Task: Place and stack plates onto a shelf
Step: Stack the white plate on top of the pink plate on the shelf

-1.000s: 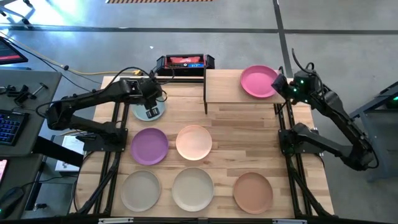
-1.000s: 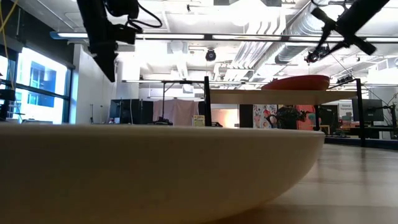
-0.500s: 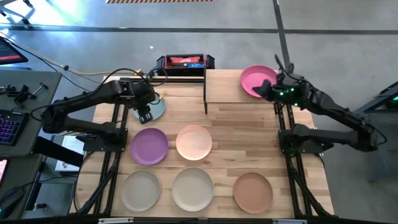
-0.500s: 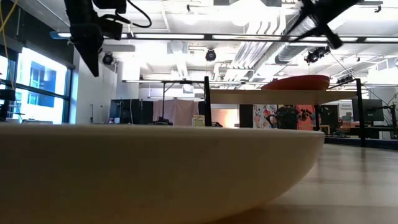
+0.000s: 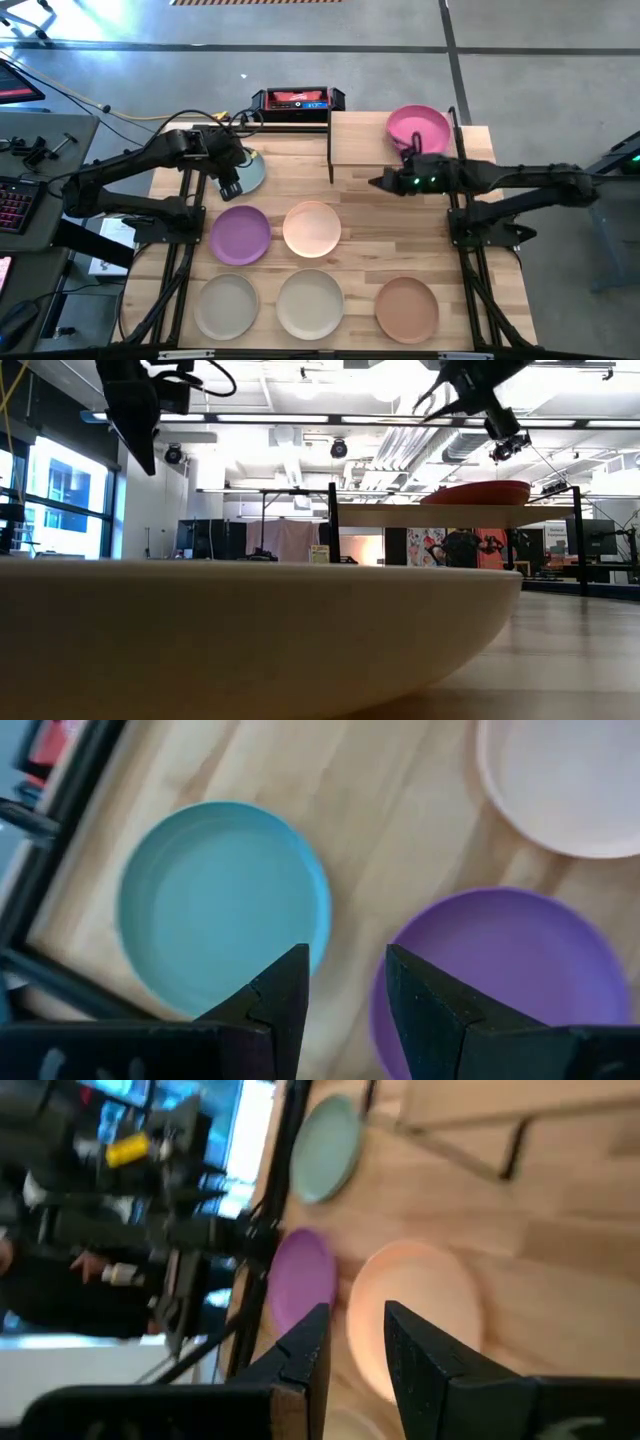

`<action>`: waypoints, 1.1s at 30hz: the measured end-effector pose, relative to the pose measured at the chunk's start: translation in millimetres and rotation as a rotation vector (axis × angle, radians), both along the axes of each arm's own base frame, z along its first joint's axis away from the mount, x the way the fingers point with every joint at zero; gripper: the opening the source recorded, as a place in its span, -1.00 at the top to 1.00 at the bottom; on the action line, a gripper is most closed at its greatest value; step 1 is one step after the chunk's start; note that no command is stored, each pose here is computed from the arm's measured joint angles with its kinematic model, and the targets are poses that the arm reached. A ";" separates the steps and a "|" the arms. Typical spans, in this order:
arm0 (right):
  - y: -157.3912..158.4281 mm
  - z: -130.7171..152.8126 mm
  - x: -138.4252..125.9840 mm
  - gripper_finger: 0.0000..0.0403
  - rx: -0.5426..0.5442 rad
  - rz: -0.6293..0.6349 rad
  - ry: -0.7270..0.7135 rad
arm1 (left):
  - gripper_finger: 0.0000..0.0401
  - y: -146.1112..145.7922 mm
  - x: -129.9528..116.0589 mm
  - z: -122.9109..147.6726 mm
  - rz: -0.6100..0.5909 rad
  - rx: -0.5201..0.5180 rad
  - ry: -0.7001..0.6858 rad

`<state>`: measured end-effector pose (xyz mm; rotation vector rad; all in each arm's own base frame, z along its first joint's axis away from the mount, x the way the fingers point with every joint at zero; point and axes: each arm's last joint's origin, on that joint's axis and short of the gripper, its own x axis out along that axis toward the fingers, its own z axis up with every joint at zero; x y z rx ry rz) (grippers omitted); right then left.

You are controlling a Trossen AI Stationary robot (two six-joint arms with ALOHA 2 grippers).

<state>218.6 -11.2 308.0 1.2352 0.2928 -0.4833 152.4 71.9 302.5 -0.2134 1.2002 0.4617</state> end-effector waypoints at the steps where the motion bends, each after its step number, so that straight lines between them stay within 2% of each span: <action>1: 4.6 -1.6 5.4 0.61 -0.001 0.021 -0.008 | 0.38 -0.5 0.0 0.2 0.000 -0.013 -0.008; 8: 34.6 -10.6 32.8 0.61 -0.023 0.142 -0.065 | 0.38 -0.9 0.4 0.0 0.013 -0.035 -0.019; 17: 79.0 -23.9 49.2 0.61 -0.015 0.284 -0.095 | 0.38 -0.8 0.4 0.0 0.015 -0.035 -0.020; 23: 103.1 -41.3 60.0 0.61 -0.021 0.344 -0.071 | 0.38 -0.8 0.3 0.0 0.064 -0.050 -0.031; 29: 119.2 -37.1 85.6 0.61 -0.095 0.423 -0.005 | 0.38 -1.0 0.3 -0.2 0.097 -0.067 -0.037; 33: 124.0 -25.7 104.9 0.61 -0.154 0.471 0.146 | 0.38 -2.7 -1.3 -1.0 0.104 -0.101 -0.026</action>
